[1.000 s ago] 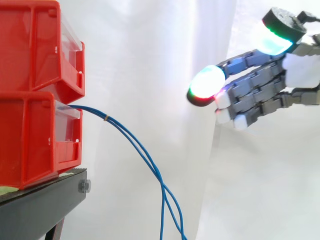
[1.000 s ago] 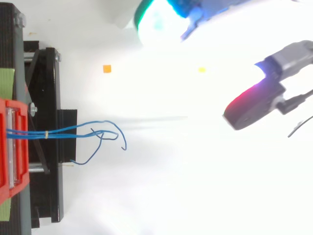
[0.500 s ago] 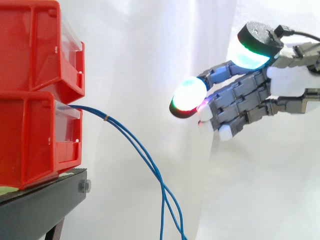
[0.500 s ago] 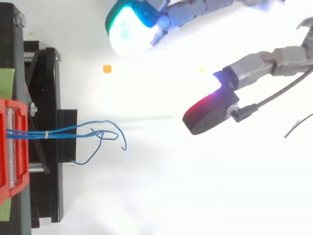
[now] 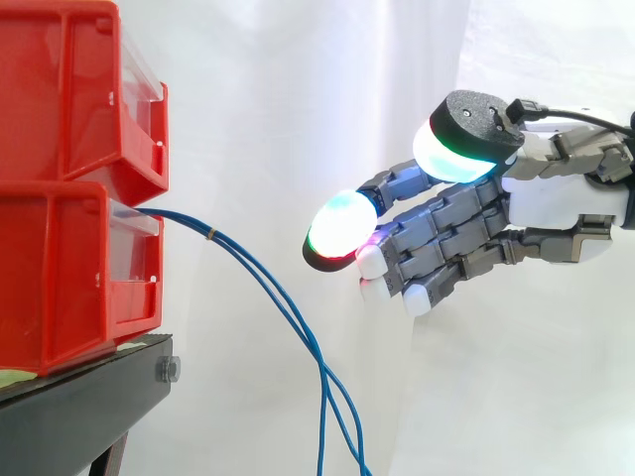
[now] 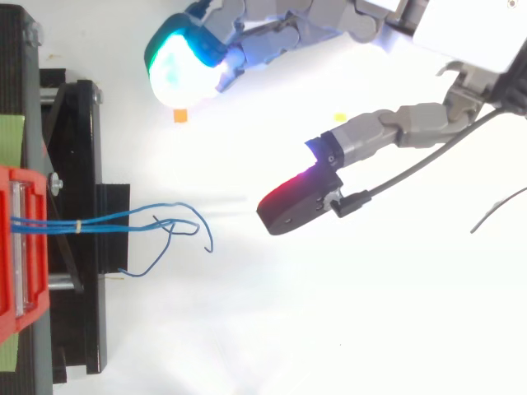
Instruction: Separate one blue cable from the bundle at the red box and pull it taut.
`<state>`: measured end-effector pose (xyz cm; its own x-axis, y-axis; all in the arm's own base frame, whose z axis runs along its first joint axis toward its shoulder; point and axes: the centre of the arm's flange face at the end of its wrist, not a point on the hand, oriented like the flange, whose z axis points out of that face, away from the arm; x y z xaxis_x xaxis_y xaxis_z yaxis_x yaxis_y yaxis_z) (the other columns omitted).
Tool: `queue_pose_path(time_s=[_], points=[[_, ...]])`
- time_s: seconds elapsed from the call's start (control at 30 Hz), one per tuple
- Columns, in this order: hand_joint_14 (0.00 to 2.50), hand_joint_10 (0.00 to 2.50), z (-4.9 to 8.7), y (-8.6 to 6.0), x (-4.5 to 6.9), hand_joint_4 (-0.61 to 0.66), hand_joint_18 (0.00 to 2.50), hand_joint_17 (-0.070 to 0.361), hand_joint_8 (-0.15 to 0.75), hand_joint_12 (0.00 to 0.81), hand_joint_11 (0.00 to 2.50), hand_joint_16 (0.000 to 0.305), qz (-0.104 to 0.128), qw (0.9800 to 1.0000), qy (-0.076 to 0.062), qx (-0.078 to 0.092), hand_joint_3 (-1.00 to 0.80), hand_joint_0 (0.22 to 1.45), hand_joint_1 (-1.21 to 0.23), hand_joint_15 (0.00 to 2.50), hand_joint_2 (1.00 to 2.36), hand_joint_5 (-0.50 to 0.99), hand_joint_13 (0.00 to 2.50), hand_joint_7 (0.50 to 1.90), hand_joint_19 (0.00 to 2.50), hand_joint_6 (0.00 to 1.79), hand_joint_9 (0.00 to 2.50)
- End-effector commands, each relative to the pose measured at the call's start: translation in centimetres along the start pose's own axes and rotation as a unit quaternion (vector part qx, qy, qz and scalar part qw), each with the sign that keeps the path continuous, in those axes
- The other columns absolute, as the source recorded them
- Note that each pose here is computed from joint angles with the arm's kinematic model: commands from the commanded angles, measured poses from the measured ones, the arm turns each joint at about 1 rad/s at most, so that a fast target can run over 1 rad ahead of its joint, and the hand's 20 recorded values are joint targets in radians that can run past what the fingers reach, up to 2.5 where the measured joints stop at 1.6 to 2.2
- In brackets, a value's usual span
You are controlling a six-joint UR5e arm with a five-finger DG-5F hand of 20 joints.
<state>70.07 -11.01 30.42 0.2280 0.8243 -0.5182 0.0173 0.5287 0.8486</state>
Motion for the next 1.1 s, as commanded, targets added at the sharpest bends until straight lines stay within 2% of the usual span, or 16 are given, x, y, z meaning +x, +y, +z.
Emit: queue_pose_path(time_s=[0.0, 0.13, 0.43, 0.53, 0.63, 0.73, 0.83, 0.9, 1.0, 1.07], points=[[0.01, 0.01, 0.1, 0.1, 0.2, 0.26, 0.63, 0.131, 0.344, 0.429, 0.50, 0.058, 0.001, 1.0000, -0.001, -0.004, -0.50, 0.50, -0.66, 0.36, 1.00, -0.22, 0.62, 0.77, 0.53, 0.50, 0.64], [0.01, 0.01, 0.2, -0.3, 0.2, 0.26, 0.63, 0.131, 0.343, 0.429, 0.50, 0.058, -0.004, 1.0000, -0.009, 0.002, -0.50, 0.50, -0.66, 0.36, 1.00, -0.22, 0.62, 0.77, 0.54, 0.50, 0.64], [0.01, 0.01, 0.2, -0.2, 0.9, 0.27, 0.64, 0.131, 0.345, 0.428, 0.50, 0.058, -0.016, 0.9999, -0.006, -0.001, -0.50, 0.50, -0.66, 0.35, 1.00, -0.22, 0.62, 0.77, 0.54, 0.50, 0.64], [0.01, 0.01, 1.7, -2.8, 3.2, 0.27, 0.63, 0.132, 0.347, 0.430, 0.49, 0.059, -0.018, 0.9998, 0.000, 0.006, -0.50, 0.49, -0.65, 0.36, 1.00, -0.22, 0.61, 0.77, 0.54, 0.50, 0.64], [0.01, 0.01, 3.0, -2.6, 3.7, 0.27, 0.64, 0.134, 0.350, 0.433, 0.50, 0.059, -0.016, 0.9999, 0.002, 0.003, -0.50, 0.49, -0.62, 0.35, 1.00, -0.21, 0.61, 0.77, 0.54, 0.50, 0.64], [0.01, 0.01, 3.4, -2.2, 3.7, 0.28, 0.64, 0.136, 0.356, 0.436, 0.50, 0.060, -0.013, 0.9999, 0.010, 0.001, -0.50, 0.48, -0.59, 0.36, 1.00, -0.21, 0.61, 0.78, 0.54, 0.50, 0.65], [0.01, 0.01, 3.4, -2.1, 4.0, 0.28, 0.64, 0.137, 0.358, 0.440, 0.50, 0.061, -0.005, 0.9999, 0.016, 0.000, -0.50, 0.48, -0.57, 0.35, 1.00, -0.21, 0.62, 0.77, 0.54, 0.50, 0.65], [0.01, 0.01, 3.4, -2.8, 4.5, 0.28, 0.64, 0.137, 0.361, 0.441, 0.50, 0.061, 0.002, 0.9998, 0.020, 0.003, -0.50, 0.47, -0.56, 0.36, 1.00, -0.21, 0.62, 0.77, 0.54, 0.50, 0.65], [0.01, 0.01, 3.5, -2.7, 4.8, 0.29, 0.64, 0.137, 0.363, 0.443, 0.50, 0.061, 0.028, 0.9992, 0.027, -0.006, -0.50, 0.47, -0.54, 0.36, 1.00, -0.21, 0.62, 0.78, 0.55, 0.50, 0.65], [0.01, 0.01, 3.4, -2.6, 4.8, 0.29, 0.64, 0.138, 0.366, 0.445, 0.50, 0.061, 0.051, 0.9978, 0.041, -0.011, -0.50, 0.47, -0.53, 0.36, 1.00, -0.21, 0.62, 0.78, 0.55, 0.50, 0.66]])
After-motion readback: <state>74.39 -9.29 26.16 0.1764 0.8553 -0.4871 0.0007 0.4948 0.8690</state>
